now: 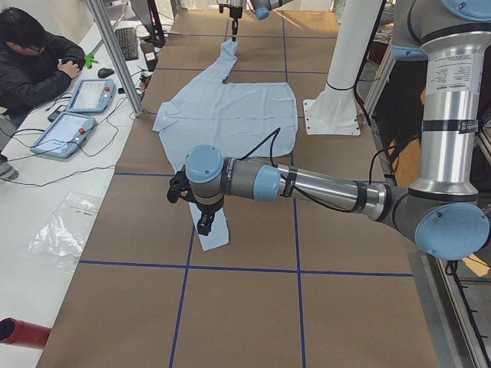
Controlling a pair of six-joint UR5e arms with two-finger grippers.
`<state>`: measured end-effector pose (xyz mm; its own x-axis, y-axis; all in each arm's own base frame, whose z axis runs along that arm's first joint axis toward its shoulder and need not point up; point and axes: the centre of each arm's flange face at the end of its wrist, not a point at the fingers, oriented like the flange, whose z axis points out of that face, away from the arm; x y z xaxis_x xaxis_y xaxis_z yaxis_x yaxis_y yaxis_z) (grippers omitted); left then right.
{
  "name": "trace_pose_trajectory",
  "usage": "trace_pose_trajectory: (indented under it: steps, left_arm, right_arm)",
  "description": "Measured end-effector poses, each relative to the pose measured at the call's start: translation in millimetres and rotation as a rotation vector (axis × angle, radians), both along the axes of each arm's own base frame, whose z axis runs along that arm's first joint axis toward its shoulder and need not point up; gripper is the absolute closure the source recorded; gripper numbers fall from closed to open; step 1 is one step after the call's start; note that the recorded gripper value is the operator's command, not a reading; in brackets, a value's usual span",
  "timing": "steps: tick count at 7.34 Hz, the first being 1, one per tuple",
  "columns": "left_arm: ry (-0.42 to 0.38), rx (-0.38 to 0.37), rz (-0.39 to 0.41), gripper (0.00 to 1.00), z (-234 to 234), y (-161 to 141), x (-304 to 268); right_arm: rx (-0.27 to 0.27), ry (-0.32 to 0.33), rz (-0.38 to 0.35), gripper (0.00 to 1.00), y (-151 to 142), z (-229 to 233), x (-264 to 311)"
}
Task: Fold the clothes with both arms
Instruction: 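Reach the right gripper across to the sleeve cuff nearest the left arm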
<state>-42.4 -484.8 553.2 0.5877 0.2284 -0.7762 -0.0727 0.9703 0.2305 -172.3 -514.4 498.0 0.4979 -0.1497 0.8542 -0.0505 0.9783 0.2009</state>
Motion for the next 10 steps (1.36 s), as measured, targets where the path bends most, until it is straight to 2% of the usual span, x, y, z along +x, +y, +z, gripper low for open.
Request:
trace_pose_trajectory:
  steps: [2,4,6,7,10]
  left_arm:
    - [0.000,-0.005,0.000,0.00,2.2,1.0,0.0]
    - [0.000,-0.010,-0.001,0.00,4.4,1.5,0.0]
    - [0.000,-0.017,-0.001,0.00,7.4,1.5,0.0]
    - [0.000,-0.020,-0.001,0.00,9.2,1.4,0.0]
    - [-0.001,-0.033,0.000,0.00,16.6,2.5,-0.1]
  right_arm:
    - [0.022,-0.114,0.004,1.00,-41.6,-117.7,-49.0]
    - [0.061,-0.152,-0.041,1.00,-75.8,-220.7,-124.3]
    - [0.112,-0.159,-0.070,1.00,-112.3,-309.4,-203.6]
    - [0.131,-0.154,-0.080,1.00,-121.7,-345.2,-241.9]
    - [0.198,-0.101,-0.064,1.00,-111.9,-421.0,-355.9]
